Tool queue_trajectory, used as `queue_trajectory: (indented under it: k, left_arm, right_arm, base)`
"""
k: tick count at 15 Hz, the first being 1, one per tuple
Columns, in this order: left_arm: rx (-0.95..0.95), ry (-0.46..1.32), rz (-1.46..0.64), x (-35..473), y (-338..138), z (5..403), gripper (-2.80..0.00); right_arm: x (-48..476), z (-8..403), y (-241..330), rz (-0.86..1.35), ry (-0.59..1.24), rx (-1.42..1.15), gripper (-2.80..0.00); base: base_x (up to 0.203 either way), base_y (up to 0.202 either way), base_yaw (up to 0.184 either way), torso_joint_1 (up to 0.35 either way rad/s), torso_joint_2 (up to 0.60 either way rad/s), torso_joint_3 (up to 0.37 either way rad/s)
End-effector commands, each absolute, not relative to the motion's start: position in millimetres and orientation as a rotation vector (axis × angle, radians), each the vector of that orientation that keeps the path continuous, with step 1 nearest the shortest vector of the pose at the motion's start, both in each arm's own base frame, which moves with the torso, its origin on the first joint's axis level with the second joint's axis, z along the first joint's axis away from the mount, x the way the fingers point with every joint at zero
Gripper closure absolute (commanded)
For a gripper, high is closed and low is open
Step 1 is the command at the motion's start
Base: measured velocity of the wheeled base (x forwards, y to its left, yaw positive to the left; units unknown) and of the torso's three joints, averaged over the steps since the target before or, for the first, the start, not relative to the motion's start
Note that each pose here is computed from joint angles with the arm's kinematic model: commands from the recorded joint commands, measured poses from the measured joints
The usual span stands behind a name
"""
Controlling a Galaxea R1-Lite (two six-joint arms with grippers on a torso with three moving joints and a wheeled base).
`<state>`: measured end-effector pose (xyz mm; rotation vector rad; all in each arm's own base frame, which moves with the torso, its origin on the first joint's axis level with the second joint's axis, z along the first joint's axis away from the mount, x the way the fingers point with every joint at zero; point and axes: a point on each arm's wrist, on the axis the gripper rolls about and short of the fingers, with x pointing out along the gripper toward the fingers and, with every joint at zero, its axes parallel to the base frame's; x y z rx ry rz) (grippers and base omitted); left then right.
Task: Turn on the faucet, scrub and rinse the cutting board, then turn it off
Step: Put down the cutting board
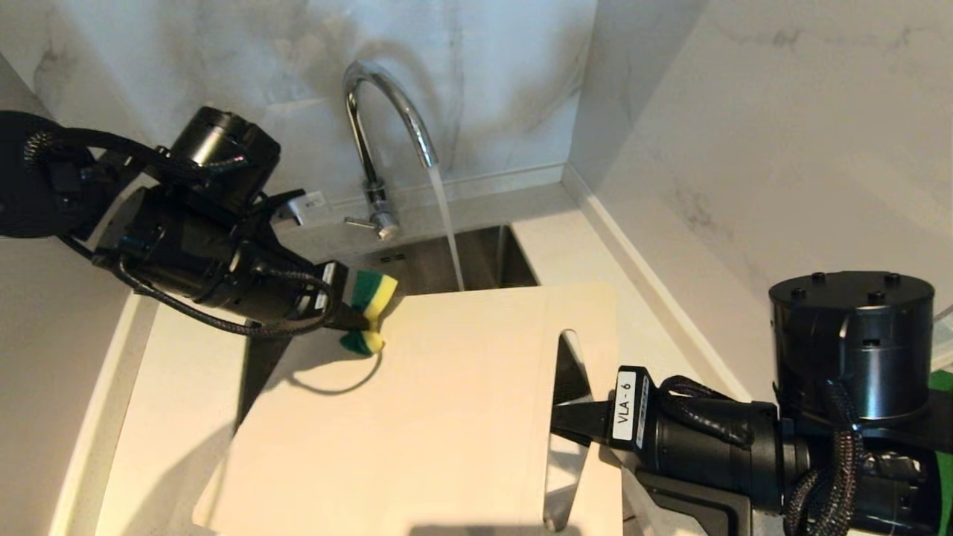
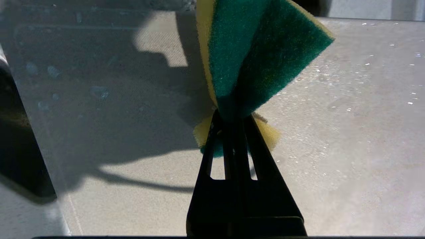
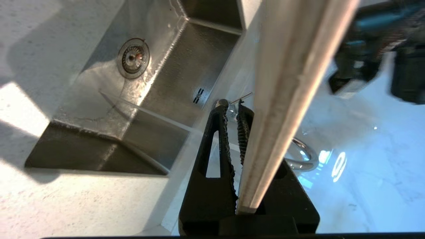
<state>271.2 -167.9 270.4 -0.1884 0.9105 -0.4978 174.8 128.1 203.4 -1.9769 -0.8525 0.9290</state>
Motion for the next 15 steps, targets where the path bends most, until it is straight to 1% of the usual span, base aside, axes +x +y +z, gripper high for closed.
queue_trajectory:
  k: [1, 5, 8, 11, 13, 15]
  left_arm:
    - [-0.181, 0.967, -0.484, 280, -175, 254, 0.00]
    - [-0.213, 0.984, -0.410, 286, -150, 249, 0.00]
    - [-0.250, 0.998, -0.334, 286, -114, 238, 0.00]
    - [-0.269, 1.007, -0.280, 285, -67, 219, 0.00]
    - [-0.287, 0.991, -0.263, 281, -44, 217, 0.00]
    - [-0.303, 0.950, -0.243, 278, -26, 224, 0.00]
  right_arm:
    - [173, 205, 127, 0.917, -0.873, -1.985, 0.00]
    - [173, 205, 127, 0.915, -0.868, -1.985, 0.00]
    - [173, 205, 127, 0.913, -0.866, -1.983, 0.00]
    - [173, 206, 127, 0.912, -0.865, -1.984, 0.00]
    - [173, 206, 127, 0.910, -0.865, -1.984, 0.00]
    - [173, 205, 127, 0.911, -0.861, -1.985, 0.00]
  base:
    - [0.000, 0.000, 0.000, 0.000, 0.00, 0.000]
    - [0.000, 0.000, 0.000, 0.000, 0.00, 0.000]
    - [0.000, 0.000, 0.000, 0.000, 0.00, 0.000]
    - [0.000, 0.000, 0.000, 0.000, 0.00, 0.000]
    - [0.000, 0.000, 0.000, 0.000, 0.00, 0.000]
    - [0.000, 0.000, 0.000, 0.000, 0.00, 0.000]
